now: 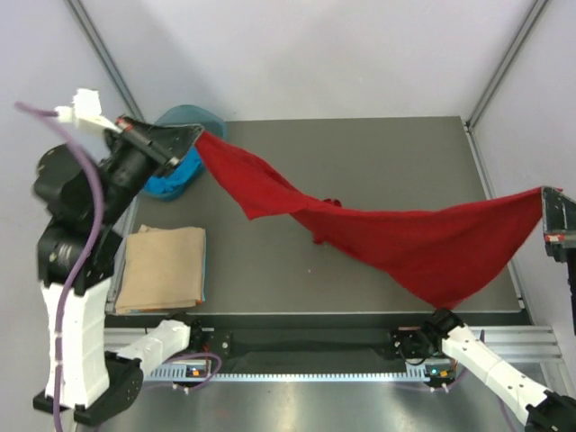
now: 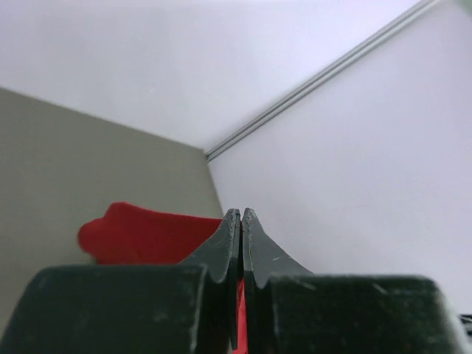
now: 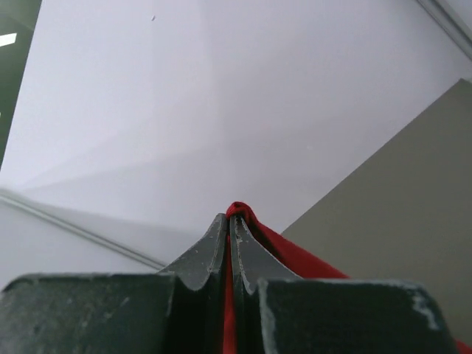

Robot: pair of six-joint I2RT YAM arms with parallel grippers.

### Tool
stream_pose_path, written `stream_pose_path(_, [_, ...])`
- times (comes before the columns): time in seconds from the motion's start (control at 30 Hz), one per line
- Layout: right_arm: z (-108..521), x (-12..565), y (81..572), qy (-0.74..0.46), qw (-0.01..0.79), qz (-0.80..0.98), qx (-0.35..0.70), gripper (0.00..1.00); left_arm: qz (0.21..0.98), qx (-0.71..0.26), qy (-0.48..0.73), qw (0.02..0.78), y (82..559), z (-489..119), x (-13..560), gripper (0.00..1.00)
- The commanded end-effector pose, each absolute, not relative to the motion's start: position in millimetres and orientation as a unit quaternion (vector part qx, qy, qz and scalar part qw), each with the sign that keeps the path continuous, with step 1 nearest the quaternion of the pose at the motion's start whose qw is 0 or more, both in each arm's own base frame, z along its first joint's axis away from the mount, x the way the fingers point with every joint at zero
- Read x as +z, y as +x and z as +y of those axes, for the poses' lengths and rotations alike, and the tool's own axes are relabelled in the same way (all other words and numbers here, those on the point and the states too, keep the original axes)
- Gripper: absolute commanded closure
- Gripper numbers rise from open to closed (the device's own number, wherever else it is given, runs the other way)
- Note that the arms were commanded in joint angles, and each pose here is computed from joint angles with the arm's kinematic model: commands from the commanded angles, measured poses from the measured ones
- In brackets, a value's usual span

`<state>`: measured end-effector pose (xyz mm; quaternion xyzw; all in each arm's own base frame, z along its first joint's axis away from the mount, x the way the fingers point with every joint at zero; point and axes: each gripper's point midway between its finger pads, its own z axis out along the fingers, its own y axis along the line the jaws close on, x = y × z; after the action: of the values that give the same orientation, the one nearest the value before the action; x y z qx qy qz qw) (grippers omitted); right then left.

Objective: Fold and stack the t-shirts
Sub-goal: Flatten the tshirt out

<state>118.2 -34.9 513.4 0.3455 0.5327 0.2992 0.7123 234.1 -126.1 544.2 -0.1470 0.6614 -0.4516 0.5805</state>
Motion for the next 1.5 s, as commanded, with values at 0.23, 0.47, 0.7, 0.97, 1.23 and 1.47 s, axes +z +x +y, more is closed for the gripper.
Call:
stream_pose_path(0.23, [31, 460, 195, 0.242, 0.662, 0.677, 0.213, 1.00, 0.705, -0.422, -0.159, 0.547, 278, -134, 501, 1.00])
stream_pose_path(0.47, [66, 448, 327, 0.210, 0.700, 0.676, 0.096, 1.00, 0.730, -0.354, -0.226, 0.539, 440, -145, 404, 1.00])
stream_pose_path(0.7, [21, 496, 471, 0.244, 0.708, 0.647, 0.144, 1.00, 0.633, -0.356, -0.284, 0.626, 559, -122, 470, 1.00])
stream_pose_path(0.97, [-27, 630, 433, 0.190, 0.791, 0.544, 0.207, 1.00, 0.474, -0.486, -0.219, 0.701, 505, -110, 621, 1.00])
stream_pose_path(1.23, [-17, 645, 310, 0.160, 0.812, 0.525, 0.197, 1.00, 0.464, -0.506, -0.176, 0.705, 400, -113, 621, 1.00])
stream_pose_path(1.47, [6, 631, 189, 0.158, 0.819, 0.519, 0.187, 1.00, 0.426, -0.476, -0.134, 0.758, 248, -86, 653, 1.00])
